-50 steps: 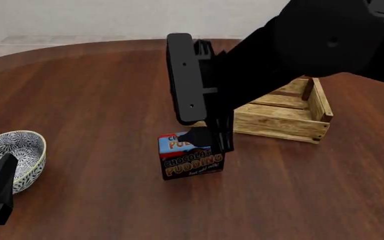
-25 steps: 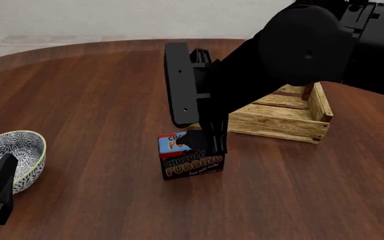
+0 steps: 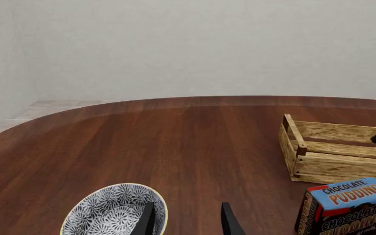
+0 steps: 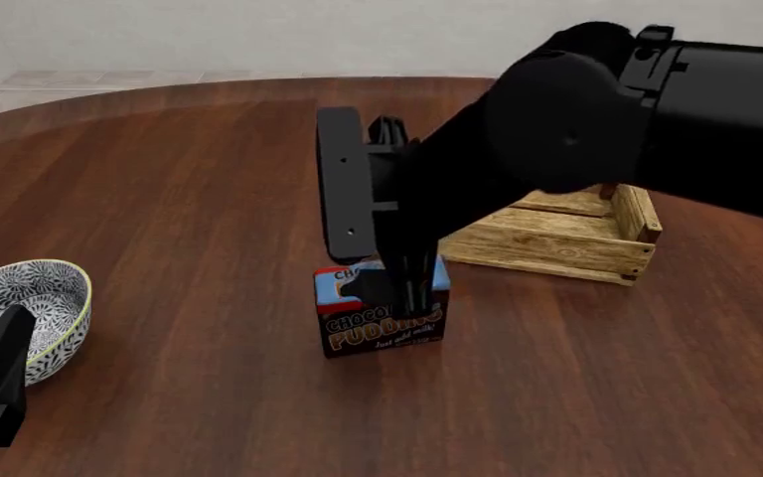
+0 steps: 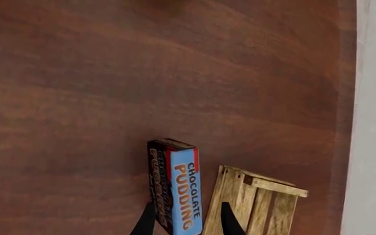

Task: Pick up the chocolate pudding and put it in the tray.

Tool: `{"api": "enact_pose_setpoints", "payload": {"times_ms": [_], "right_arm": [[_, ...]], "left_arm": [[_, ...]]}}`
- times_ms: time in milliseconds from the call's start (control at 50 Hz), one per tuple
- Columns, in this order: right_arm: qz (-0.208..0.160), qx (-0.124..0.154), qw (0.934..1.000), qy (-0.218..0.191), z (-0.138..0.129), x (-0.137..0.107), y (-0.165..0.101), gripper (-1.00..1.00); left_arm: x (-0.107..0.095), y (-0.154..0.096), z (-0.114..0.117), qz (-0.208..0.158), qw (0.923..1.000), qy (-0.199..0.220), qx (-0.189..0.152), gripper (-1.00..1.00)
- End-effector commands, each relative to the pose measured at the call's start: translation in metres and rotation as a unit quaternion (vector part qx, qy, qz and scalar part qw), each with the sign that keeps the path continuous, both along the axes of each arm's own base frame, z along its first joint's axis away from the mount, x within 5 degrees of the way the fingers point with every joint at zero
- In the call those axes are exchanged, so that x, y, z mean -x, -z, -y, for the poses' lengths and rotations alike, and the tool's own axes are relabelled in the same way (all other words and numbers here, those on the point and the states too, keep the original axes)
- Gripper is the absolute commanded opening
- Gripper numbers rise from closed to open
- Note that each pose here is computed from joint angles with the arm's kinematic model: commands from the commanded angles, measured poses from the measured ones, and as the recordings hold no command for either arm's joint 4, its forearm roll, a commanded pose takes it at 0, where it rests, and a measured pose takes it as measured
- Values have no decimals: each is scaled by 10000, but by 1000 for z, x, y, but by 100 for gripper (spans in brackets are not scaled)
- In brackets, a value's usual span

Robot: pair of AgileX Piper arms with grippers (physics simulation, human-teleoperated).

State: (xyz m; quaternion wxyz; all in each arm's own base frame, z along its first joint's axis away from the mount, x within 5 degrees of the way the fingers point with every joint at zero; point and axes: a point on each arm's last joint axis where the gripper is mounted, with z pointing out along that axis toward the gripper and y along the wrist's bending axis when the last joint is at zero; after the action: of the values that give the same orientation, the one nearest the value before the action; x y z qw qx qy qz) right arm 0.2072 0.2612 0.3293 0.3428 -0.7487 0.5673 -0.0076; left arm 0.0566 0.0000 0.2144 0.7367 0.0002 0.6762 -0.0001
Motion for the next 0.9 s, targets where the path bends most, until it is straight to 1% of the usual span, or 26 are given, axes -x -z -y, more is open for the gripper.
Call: {"api": "enact_pose_setpoints", "payload": {"times_ms": [20,380,580,900], "right_arm": [[-40,-19,10000,78,-1,-3,7,100],[-77,-66,9998,195,-2,-8,13,100],[-80,-61,9996,280,-4,-17,16,100],[-112,-83,9993,333,-7,-20,22,100]], "left_arm": [[0,0,0,1,10000,0,1,100],[0,0,0,-1,10000,1,0,100],[0,0,0,0,10000,-1,0,100],[0,0,0,1,10000,-1,0,100]]}}
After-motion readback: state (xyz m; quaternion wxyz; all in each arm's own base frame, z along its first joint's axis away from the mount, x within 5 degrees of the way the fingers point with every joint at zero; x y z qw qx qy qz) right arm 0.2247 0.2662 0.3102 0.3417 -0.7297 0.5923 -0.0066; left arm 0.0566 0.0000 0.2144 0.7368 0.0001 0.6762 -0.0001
